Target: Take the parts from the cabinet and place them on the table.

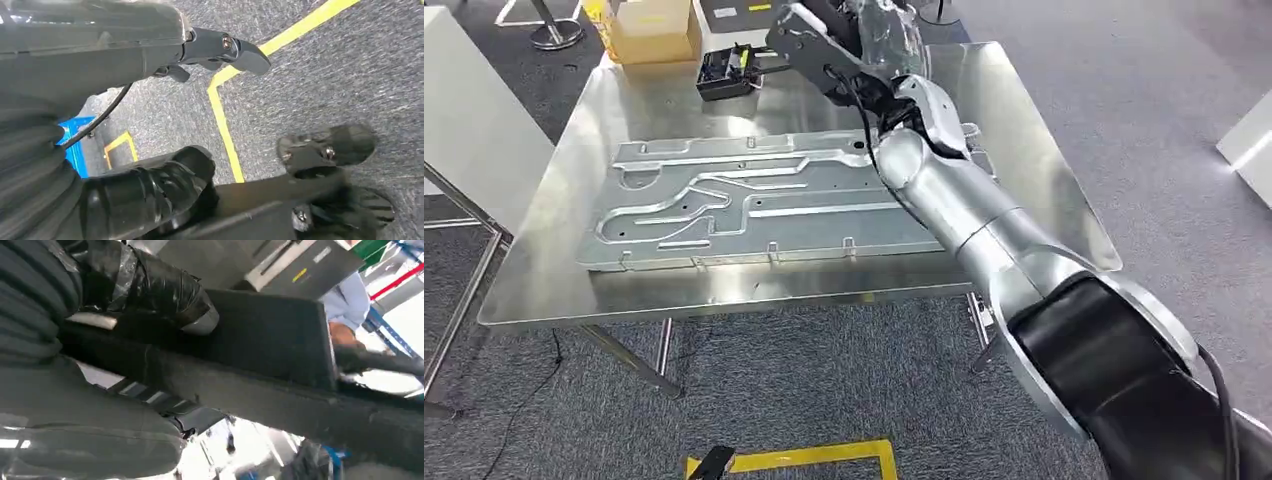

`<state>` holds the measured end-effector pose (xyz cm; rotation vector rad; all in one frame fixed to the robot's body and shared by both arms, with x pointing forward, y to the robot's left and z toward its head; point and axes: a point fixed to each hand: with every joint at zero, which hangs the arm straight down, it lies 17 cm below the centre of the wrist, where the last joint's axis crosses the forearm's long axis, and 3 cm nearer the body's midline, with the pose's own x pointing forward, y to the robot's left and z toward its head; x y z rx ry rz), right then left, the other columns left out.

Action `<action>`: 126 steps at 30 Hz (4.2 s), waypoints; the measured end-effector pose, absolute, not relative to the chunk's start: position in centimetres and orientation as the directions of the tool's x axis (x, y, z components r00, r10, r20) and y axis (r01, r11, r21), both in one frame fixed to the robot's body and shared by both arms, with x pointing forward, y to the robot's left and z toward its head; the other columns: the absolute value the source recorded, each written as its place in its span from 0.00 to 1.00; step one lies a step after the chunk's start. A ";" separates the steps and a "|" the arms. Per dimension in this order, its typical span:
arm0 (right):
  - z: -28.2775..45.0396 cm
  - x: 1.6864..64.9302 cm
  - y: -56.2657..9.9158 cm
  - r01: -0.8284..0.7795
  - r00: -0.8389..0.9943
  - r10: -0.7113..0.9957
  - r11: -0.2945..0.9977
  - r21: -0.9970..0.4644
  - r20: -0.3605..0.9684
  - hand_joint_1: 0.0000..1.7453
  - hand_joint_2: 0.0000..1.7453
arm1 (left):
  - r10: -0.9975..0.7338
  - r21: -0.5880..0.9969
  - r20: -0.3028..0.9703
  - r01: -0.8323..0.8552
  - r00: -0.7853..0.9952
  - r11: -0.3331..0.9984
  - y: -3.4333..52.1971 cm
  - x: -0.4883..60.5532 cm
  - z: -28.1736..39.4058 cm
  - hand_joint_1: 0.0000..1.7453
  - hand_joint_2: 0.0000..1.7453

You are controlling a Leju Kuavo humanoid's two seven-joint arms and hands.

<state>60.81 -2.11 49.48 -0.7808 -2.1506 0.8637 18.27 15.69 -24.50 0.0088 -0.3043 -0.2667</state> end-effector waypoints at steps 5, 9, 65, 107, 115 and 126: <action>48.2 60.4 -1.8 0.566 -0.406 0.913 0.226 -0.793 -0.030 0.94 1.00 | -0.294 0.039 0.285 0.296 0.912 0.954 15.2 18.3 -24.4 0.00 1.00; 45.6 59.3 -0.6 0.697 -0.283 0.914 -0.012 -0.717 -0.291 0.94 1.00 | -0.305 0.033 0.289 0.309 0.907 0.950 14.8 18.8 -24.1 0.00 1.00; 32.9 55.9 4.5 0.739 -0.235 0.738 -0.287 -0.609 -0.633 0.94 1.00 | -0.319 -0.009 0.294 0.336 0.901 0.942 12.2 19.8 -23.1 0.00 1.00; 22.4 55.7 4.6 0.491 -0.461 0.658 -0.370 -0.789 -0.595 0.94 1.00 | -0.279 -0.033 0.373 0.314 0.885 0.949 10.8 20.5 -22.6 0.00 1.00; 16.7 54.3 4.7 0.337 -0.581 0.609 -0.423 -0.841 -0.540 0.00 0.00 | -0.260 -0.033 0.399 0.297 0.879 0.954 10.8 20.9 -22.5 0.00 1.00; 15.2 53.6 4.7 0.277 -0.603 0.637 -0.397 -0.875 -0.480 0.00 0.00 | -0.251 -0.029 0.395 0.285 0.884 0.958 11.2 20.6 -22.7 0.00 0.00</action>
